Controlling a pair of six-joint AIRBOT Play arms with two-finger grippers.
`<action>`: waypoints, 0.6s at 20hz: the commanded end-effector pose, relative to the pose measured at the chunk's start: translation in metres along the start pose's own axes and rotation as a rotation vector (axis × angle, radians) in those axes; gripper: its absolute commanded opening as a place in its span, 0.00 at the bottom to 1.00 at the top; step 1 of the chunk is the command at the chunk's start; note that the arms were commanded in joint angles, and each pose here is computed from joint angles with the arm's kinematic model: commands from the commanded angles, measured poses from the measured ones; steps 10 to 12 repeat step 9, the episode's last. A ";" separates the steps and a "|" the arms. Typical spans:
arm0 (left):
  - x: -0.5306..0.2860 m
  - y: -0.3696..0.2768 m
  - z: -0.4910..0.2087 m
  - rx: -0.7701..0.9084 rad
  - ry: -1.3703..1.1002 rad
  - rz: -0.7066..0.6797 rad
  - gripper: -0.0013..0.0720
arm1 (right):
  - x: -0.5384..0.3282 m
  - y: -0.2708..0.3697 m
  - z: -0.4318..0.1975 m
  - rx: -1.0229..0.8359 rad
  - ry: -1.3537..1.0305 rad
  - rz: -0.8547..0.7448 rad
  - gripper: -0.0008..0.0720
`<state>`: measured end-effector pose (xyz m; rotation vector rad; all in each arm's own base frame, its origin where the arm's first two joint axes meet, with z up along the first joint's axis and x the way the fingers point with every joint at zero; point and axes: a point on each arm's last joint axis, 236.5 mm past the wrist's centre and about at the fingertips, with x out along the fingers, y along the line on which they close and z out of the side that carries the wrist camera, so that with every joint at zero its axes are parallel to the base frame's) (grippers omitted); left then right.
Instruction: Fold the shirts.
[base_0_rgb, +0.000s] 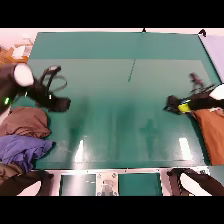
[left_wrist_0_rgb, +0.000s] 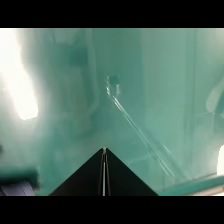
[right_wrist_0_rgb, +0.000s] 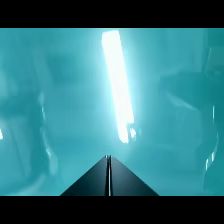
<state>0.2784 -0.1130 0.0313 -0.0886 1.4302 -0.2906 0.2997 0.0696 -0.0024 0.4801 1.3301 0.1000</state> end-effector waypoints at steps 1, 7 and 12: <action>0.003 0.001 -0.049 -0.051 -0.025 -0.002 0.06 | 0.029 0.043 -0.044 -0.172 0.068 0.030 0.04; -0.001 0.001 -0.046 -0.051 -0.052 0.000 0.06 | 0.032 0.069 -0.094 -0.272 0.213 0.057 0.04; -0.002 0.001 -0.045 -0.051 -0.059 0.000 0.06 | 0.032 0.069 -0.094 -0.274 0.214 0.057 0.04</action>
